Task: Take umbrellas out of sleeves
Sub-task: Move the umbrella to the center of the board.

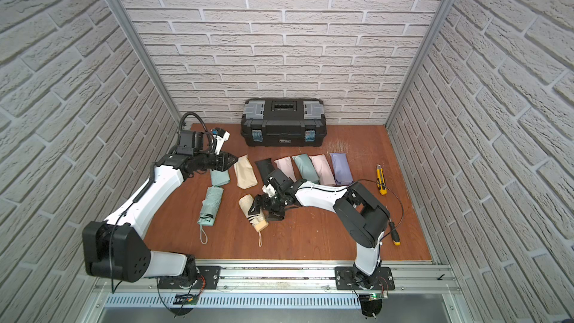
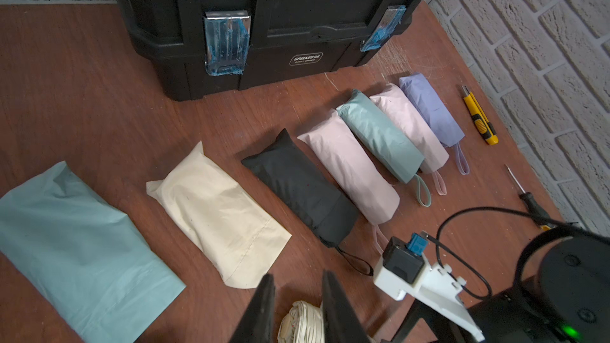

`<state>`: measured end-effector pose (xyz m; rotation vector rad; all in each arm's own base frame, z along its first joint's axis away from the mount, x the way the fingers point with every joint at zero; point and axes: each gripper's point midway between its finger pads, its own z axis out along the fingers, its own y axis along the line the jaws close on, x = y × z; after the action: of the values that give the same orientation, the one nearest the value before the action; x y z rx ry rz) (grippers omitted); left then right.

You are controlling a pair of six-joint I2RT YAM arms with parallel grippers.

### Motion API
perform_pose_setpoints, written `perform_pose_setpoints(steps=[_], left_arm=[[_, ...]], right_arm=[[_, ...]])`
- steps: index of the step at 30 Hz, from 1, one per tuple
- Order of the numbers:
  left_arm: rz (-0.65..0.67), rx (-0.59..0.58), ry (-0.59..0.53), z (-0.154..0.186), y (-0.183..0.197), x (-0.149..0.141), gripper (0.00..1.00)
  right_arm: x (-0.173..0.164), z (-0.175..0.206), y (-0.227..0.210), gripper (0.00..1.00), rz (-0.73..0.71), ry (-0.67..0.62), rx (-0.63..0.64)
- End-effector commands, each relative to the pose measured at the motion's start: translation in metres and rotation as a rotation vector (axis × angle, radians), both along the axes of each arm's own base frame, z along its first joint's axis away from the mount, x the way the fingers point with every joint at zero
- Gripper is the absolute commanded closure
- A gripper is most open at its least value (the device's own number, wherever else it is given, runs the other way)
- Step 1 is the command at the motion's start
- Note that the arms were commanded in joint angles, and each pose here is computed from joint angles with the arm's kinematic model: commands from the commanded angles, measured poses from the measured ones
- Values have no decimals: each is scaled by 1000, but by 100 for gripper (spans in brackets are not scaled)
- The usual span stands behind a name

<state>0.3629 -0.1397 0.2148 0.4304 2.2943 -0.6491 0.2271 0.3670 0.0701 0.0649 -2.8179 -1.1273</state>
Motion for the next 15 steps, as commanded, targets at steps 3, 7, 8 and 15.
perform_pose_setpoints(steps=[3, 7, 8, 15], left_arm=[[0, -12, -44, 12, 3, -1, 72], [-1, -17, -40, 12, 3, 0, 72], [3, -16, -38, 11, 3, 0, 72], [3, -11, -37, 10, 4, 0, 72]], right_arm=[[9, 21, -34, 13, 146, -226, -297], [22, 22, -41, 11, 250, -333, -460], [24, 18, -41, 11, 286, -353, -500], [33, -5, -15, 10, 385, -407, -619]])
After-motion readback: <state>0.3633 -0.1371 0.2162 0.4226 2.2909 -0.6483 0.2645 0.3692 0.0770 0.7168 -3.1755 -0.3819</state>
